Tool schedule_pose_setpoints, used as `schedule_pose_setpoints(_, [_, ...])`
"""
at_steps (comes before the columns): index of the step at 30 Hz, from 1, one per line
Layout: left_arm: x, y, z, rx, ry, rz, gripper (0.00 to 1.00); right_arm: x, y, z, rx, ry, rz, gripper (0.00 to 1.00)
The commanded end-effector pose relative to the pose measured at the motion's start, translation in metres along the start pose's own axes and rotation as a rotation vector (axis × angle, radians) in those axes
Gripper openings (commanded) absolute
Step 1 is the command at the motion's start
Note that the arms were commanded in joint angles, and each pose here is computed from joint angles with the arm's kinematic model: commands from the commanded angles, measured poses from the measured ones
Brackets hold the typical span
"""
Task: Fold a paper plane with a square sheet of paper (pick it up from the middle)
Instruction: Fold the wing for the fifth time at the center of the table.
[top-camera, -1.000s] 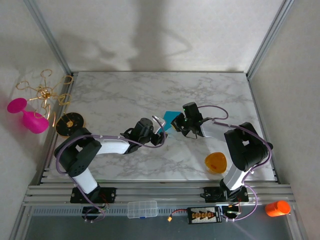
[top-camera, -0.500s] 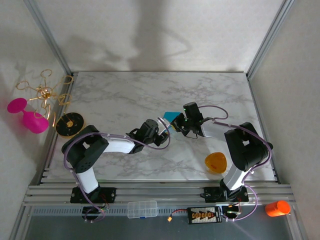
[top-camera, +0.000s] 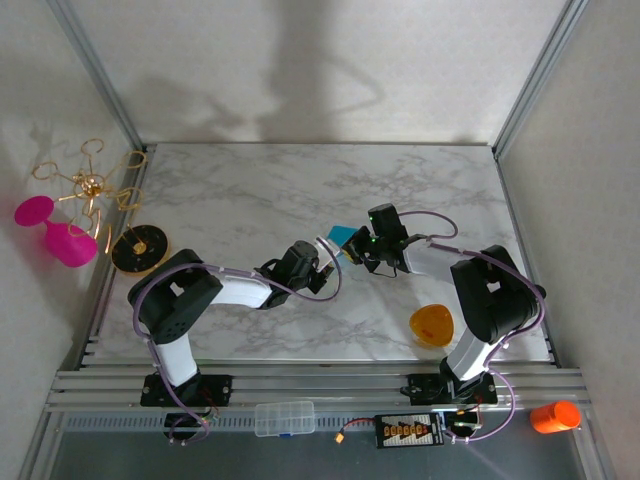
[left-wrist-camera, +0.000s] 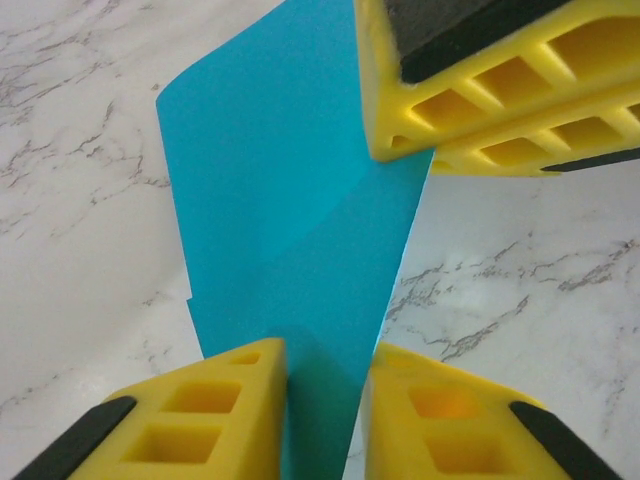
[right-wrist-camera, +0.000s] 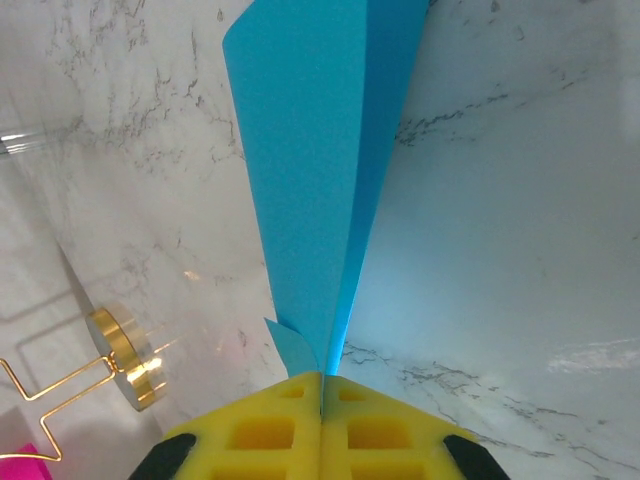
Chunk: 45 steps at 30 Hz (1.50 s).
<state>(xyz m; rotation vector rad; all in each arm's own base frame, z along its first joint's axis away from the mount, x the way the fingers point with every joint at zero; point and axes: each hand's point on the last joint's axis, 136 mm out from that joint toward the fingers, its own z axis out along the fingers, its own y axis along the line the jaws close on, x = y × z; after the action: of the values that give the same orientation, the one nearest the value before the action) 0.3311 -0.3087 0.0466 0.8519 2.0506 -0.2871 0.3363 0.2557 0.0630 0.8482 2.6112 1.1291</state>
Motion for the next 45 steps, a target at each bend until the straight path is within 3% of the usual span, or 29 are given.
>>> schedule_pose_setpoints(1, [0.01,-0.006,0.002,0.015,0.019,0.016,0.22,0.0,0.005,-0.007,-0.009,0.008,0.009,0.09])
schedule_pose_setpoints(5, [0.012,-0.008,0.003,0.026,0.023,0.014,0.17,0.0,0.004,-0.007,-0.004,0.009,0.011,0.17])
schedule_pose_setpoints(13, [0.02,-0.014,0.004,0.061,0.032,-0.025,0.09,-0.009,0.002,-0.014,0.016,-0.032,0.001,0.55])
schedule_pose_setpoints(20, [0.021,-0.017,0.002,0.118,0.019,-0.104,0.04,-0.027,0.009,-0.036,0.007,-0.135,-0.029,0.74])
schedule_pose_setpoints(25, [0.021,-0.017,0.001,0.163,0.019,-0.16,0.02,-0.038,0.011,-0.051,0.005,-0.198,-0.045,0.8])
schedule_pose_setpoints(37, [0.015,-0.013,0.002,0.297,0.09,-0.387,0.0,-0.046,0.011,-0.065,-0.01,-0.245,-0.067,0.81])
schedule_pose_setpoints(45, [0.008,-0.016,0.001,0.414,0.133,-0.6,0.0,-0.041,0.022,-0.07,-0.103,-0.258,-0.231,0.79])
